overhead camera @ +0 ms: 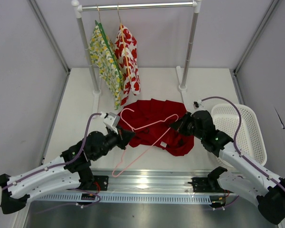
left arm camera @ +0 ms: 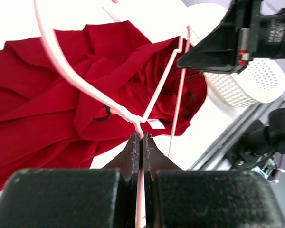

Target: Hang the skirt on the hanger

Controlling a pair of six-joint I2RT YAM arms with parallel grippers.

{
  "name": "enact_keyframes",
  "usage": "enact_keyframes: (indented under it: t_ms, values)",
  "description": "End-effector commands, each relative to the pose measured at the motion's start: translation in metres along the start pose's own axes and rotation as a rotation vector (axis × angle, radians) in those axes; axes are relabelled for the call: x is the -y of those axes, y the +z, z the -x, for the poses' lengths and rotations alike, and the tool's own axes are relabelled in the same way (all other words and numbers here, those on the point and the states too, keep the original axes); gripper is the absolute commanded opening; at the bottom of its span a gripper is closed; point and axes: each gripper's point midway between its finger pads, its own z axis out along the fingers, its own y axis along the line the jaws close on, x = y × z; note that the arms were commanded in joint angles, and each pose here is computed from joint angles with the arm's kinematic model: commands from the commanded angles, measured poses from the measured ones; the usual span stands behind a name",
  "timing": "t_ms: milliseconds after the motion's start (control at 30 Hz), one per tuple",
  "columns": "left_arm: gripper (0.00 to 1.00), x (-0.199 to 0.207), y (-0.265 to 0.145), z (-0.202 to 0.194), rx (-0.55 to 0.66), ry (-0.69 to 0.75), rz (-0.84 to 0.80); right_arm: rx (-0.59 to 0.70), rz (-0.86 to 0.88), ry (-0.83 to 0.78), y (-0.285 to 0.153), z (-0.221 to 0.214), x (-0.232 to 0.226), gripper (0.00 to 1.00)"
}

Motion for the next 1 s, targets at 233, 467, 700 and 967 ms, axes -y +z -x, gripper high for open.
enact_keyframes:
  t_ms: [233, 467, 700, 967]
  values:
    - [0.01, 0.029, -0.003, 0.052, 0.195, -0.077, -0.125, -0.091, 0.080, -0.058, -0.014, -0.018, -0.008, 0.00]
    - [0.16, 0.036, -0.004, 0.062, 0.234, -0.090, -0.156, -0.125, 0.108, -0.046, -0.015, -0.025, -0.011, 0.00]
    - [0.22, 0.040, -0.001, 0.065, 0.243, -0.083, -0.167, -0.129, 0.146, -0.029, -0.019, -0.024, -0.020, 0.00]
    - [0.21, 0.041, 0.002, 0.056, 0.224, -0.102, -0.182, -0.117, 0.134, -0.001, -0.020, -0.023, -0.016, 0.00]
